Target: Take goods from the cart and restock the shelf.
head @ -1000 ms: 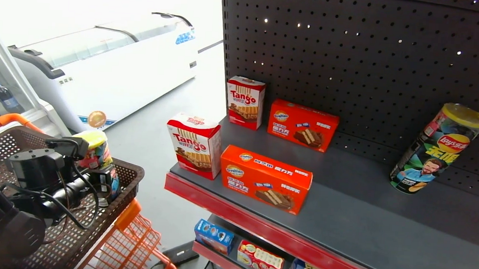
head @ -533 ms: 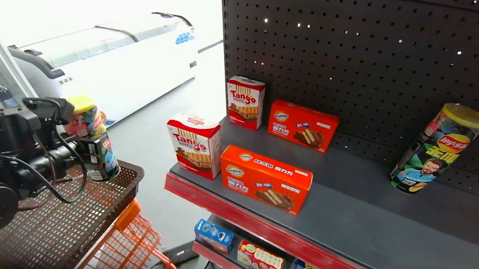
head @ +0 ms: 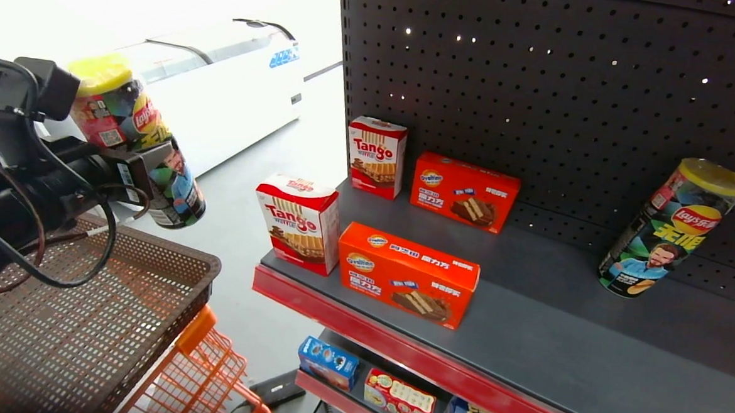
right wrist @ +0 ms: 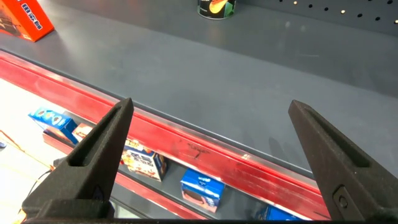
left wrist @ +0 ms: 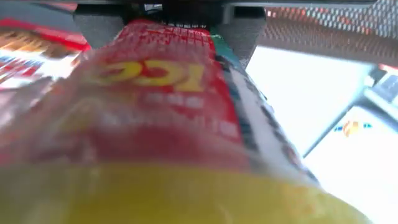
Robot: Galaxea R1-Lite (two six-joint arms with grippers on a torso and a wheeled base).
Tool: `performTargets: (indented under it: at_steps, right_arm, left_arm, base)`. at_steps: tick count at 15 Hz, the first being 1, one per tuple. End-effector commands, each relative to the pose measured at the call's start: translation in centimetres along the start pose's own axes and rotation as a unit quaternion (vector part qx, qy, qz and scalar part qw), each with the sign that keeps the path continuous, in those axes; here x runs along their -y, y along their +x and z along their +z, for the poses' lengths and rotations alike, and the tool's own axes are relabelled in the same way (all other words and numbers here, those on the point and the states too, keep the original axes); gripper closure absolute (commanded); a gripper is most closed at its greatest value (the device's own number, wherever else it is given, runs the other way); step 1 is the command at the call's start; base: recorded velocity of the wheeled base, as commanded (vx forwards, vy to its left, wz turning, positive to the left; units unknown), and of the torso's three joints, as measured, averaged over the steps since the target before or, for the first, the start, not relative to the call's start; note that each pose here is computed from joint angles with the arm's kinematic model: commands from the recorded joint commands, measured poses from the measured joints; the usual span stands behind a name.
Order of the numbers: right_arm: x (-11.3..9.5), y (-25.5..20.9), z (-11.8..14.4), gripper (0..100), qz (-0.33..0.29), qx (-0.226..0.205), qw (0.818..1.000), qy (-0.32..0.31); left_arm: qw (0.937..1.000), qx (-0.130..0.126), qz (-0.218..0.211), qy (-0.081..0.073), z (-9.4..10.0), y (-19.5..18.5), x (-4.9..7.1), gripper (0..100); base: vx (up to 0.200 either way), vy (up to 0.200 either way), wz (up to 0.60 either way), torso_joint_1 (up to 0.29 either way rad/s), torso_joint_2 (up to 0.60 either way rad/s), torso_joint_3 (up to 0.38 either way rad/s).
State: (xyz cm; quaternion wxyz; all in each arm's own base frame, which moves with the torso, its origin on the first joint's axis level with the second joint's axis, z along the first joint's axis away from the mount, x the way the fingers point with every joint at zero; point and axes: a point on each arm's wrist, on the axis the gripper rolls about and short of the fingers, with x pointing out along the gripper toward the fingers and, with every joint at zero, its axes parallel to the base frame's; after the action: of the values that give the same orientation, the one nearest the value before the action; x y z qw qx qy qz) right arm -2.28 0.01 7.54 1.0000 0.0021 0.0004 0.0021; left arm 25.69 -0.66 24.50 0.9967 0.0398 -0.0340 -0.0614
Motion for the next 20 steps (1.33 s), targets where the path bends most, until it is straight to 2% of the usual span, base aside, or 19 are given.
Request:
performTargets:
  at_steps: [1, 2, 3, 4, 5, 6, 7, 8, 9, 11, 13, 14, 15, 17, 19, 20]
  right_arm:
    - [0.0, 0.0, 0.0, 0, 0.000, 0.000, 1.000, 0.000]
    - [0.0, 0.0, 0.0, 0, 0.000, 0.000, 1.000, 0.000]
    - [0.0, 0.0, 0.0, 0, 0.000, 0.000, 1.000, 0.000]
    - [0.0, 0.0, 0.0, 0, 0.000, 0.000, 1.000, 0.000]
    - [0.0, 0.0, 0.0, 0, 0.000, 0.000, 1.000, 0.000]
    - [0.0, 0.0, 0.0, 0, 0.000, 0.000, 1.000, 0.000]
    - [0.0, 0.0, 0.0, 0, 0.000, 0.000, 1.000, 0.000]
    - [0.0, 0.0, 0.0, 0, 0.000, 0.000, 1.000, 0.000]
    - [0.0, 0.0, 0.0, 0, 0.000, 0.000, 1.000, 0.000]
    - [0.0, 0.0, 0.0, 0, 0.000, 0.000, 1.000, 0.000]
    - [0.0, 0.0, 0.0, 0, 0.000, 0.000, 1.000, 0.000]
    - [0.0, 0.0, 0.0, 0, 0.000, 0.000, 1.000, 0.000]
    - [0.0, 0.0, 0.0, 0, 0.000, 0.000, 1.000, 0.000]
    - [0.0, 0.0, 0.0, 0, 0.000, 0.000, 1.000, 0.000]
    - [0.0, 0.0, 0.0, 0, 0.000, 0.000, 1.000, 0.000]
    - [0.0, 0.0, 0.0, 0, 0.000, 0.000, 1.000, 0.000]
  left_arm:
    - [0.9993, 0.026, -0.028, -0.002, 3.2, -1.9, 1.4, 100]
    - [0.9992, 0.019, -0.034, -0.002, 3.7, -2.4, 1.5, 100]
    - [0.9984, 0.008, -0.056, -0.005, 4.2, -2.8, 2.0, 100]
    - [0.9962, 0.007, -0.087, -0.007, 4.2, -2.8, 2.8, 100]
    - [0.9918, 0.008, -0.127, -0.009, 4.3, -3.2, 3.8, 100]
    - [0.9839, 0.022, -0.177, -0.010, 4.9, -3.5, 5.0, 100]
    - [0.9779, 0.025, -0.207, -0.012, 5.1, -3.5, 6.1, 100]
    - [0.9761, 0.026, -0.215, -0.012, 5.2, -3.5, 6.5, 100]
    - [0.9704, 0.035, -0.238, -0.014, 5.8, -3.6, 7.6, 100]
    - [0.9657, 0.037, -0.256, -0.021, 6.0, -3.8, 8.3, 100]
    - [0.9604, 0.034, -0.274, -0.041, 6.1, -4.2, 9.0, 100]
    - [0.9601, 0.034, -0.274, -0.041, 6.2, -4.2, 9.0, 100]
    - [0.9567, 0.035, -0.286, -0.041, 6.2, -4.2, 9.3, 100]
    - [0.9453, 0.042, -0.321, -0.041, 6.6, -4.4, 9.6, 100]
    - [0.9392, 0.043, -0.338, -0.040, 6.8, -4.5, 9.6, 100]
    - [0.9382, 0.042, -0.341, -0.040, 6.7, -4.7, 9.7, 100]
  base:
    - [0.000, 0.000, 0.00, 0.000, 0.00, 0.000]
    - [0.000, 0.000, 0.00, 0.000, 0.00, 0.000]
    - [0.000, 0.000, 0.00, 0.000, 0.00, 0.000]
    - [0.000, 0.000, 0.00, 0.000, 0.00, 0.000]
    - [0.000, 0.000, 0.00, 0.000, 0.00, 0.000]
    - [0.000, 0.000, 0.00, 0.000, 0.00, 0.000]
    - [0.000, 0.000, 0.00, 0.000, 0.00, 0.000]
    - [0.000, 0.000, 0.00, 0.000, 0.00, 0.000]
    - [0.000, 0.000, 0.00, 0.000, 0.00, 0.000]
    - [0.000, 0.000, 0.00, 0.000, 0.00, 0.000]
    - [0.000, 0.000, 0.00, 0.000, 0.00, 0.000]
    - [0.000, 0.000, 0.00, 0.000, 0.00, 0.000]
    - [0.000, 0.000, 0.00, 0.000, 0.00, 0.000]
    - [0.000, 0.000, 0.00, 0.000, 0.00, 0.000]
    - [0.000, 0.000, 0.00, 0.000, 0.00, 0.000]
    - [0.000, 0.000, 0.00, 0.000, 0.00, 0.000]
